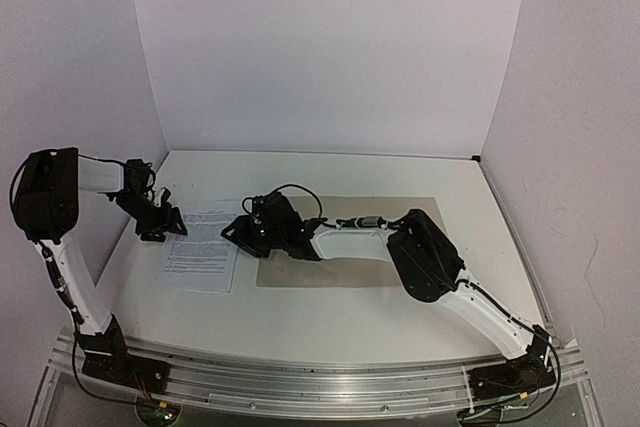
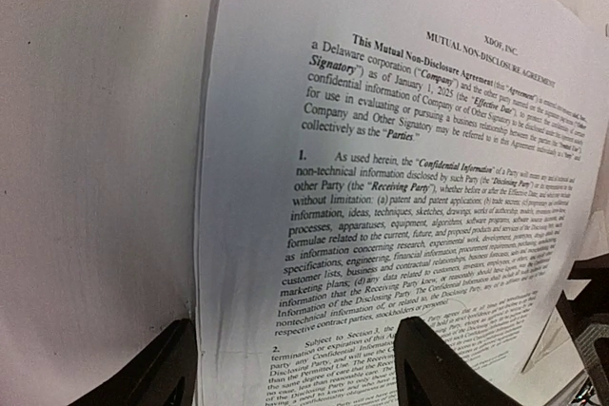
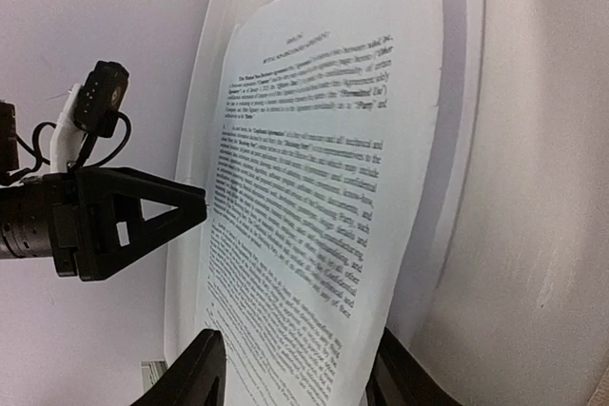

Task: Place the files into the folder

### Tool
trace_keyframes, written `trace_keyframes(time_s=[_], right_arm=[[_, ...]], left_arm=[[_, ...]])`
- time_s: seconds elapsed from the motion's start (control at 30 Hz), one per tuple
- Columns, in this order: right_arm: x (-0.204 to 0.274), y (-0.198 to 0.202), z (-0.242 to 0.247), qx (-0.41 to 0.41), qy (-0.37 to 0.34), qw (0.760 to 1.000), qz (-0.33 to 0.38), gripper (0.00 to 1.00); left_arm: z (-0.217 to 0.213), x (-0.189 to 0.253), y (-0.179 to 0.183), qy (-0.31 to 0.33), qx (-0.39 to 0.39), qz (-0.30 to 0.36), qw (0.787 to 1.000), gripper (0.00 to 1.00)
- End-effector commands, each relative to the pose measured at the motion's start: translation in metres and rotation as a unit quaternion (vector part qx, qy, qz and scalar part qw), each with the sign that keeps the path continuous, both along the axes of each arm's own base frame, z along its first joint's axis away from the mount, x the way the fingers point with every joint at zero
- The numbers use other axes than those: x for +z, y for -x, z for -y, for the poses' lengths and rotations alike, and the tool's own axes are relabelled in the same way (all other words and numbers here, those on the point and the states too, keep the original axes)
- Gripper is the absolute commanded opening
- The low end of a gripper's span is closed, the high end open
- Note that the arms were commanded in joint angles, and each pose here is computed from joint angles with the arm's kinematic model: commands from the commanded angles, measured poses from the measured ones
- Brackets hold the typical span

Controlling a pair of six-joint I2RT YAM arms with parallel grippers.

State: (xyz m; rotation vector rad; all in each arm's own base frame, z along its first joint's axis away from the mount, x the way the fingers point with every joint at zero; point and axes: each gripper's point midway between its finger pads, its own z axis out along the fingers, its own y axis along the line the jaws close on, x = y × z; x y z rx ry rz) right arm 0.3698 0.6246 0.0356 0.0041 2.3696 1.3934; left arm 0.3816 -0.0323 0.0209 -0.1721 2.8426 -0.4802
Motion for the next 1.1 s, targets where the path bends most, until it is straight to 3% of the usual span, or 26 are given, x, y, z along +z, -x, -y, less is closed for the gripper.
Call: trace_keyframes(time_s=[0.0,0.4,0.53,0.67,0.8,0.9,1.0,1.07], right_arm=[[0.091,-0.004,-0.008,-0.005,-0.042,0.997,0.062,0.51],[0.046,0.003,-0.018,0.011,-0.043,0.999,0.010,0.50],[0.017,0.003,-0.019,0.015,-0.043,0.999,-0.026,0.43],[0.018,0.002,-0.022,0.023,-0.054,0.998,-0.027,0.30],[0.013,0.002,-0.021,0.024,-0.053,0.998,-0.030,0.34],[0.007,0.003,-0.022,0.024,-0.054,0.998,-0.037,0.23],[0.012,0.002,-0.023,0.023,-0.060,0.997,-0.033,0.01],[0.023,-0.001,-0.023,0.023,-0.065,0.997,-0.022,0.00]], left_arm=[[0.001,-0.012,0.016,0.002,-0.001,-0.027,1.000,0.72],[0.002,-0.011,0.016,0.004,-0.002,-0.024,1.000,0.72],[0.003,-0.012,0.017,0.007,-0.002,-0.025,1.000,0.72],[0.003,-0.012,0.017,0.006,-0.003,-0.025,1.000,0.72],[0.004,-0.011,0.016,0.009,-0.003,-0.024,1.000,0.72],[0.004,-0.011,0.017,0.008,-0.003,-0.024,1.000,0.72],[0.004,-0.011,0.017,0.008,-0.004,-0.024,1.000,0.72],[0.004,-0.009,0.016,0.008,-0.006,-0.022,1.000,0.72]])
